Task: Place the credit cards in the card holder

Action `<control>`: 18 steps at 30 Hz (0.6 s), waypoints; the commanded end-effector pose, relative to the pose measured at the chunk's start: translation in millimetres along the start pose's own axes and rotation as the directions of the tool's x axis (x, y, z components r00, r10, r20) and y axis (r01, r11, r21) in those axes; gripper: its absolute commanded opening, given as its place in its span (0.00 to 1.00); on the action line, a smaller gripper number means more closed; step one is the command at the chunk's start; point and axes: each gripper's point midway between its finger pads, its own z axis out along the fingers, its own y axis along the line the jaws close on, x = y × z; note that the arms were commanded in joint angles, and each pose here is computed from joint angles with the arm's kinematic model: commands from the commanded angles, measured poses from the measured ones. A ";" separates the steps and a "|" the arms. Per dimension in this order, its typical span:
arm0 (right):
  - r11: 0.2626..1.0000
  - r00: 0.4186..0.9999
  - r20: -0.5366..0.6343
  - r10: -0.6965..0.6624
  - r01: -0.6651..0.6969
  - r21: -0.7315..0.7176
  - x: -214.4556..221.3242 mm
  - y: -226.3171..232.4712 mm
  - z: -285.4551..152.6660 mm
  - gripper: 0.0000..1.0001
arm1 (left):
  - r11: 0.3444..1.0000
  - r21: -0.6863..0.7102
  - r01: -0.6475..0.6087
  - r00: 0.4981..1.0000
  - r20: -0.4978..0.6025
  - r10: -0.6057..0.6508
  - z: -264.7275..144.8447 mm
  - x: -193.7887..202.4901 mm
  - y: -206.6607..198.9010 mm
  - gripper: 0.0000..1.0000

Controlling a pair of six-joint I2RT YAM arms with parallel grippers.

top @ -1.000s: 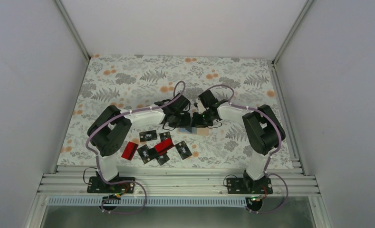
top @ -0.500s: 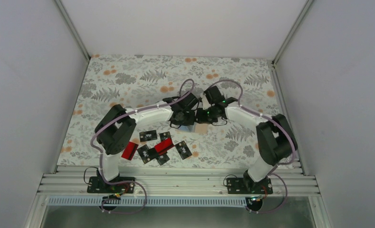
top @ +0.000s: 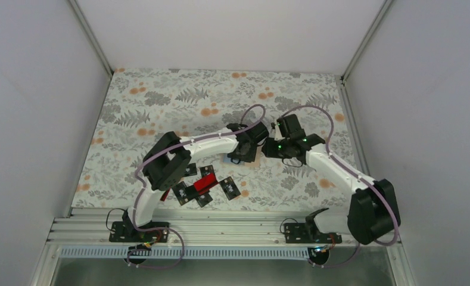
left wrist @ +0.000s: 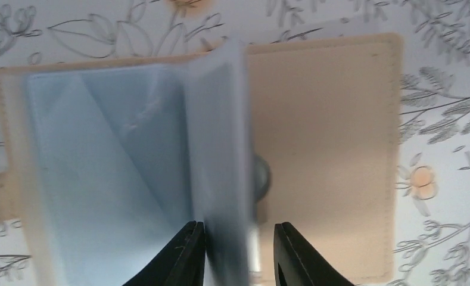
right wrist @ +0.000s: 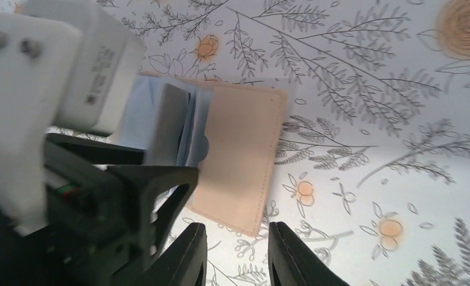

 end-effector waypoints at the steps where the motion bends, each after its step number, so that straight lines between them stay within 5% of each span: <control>1: 0.999 0.995 0.089 0.047 -0.049 0.021 -6.4 -7.3 -25.6 0.28 | 1.000 -0.009 -0.013 1.000 0.018 0.013 -4.5 -4.0 -20.8 0.33; 5: 0.995 0.985 0.143 0.099 -0.102 0.012 -6.3 -9.3 -40.2 0.30 | 0.998 0.044 -0.041 0.999 0.015 0.040 -0.5 -4.6 -48.3 0.39; 11: 0.991 0.965 0.227 0.133 -0.132 -0.019 -13.5 -4.7 -70.1 0.31 | 0.939 0.335 -0.073 0.997 0.049 0.060 -28.6 -3.5 -95.5 0.48; 18: 0.984 0.982 0.171 0.081 -0.051 -0.172 -1.2 24.2 -78.5 0.63 | 0.927 0.370 -0.056 0.994 0.111 0.016 -74.5 5.1 -69.6 0.52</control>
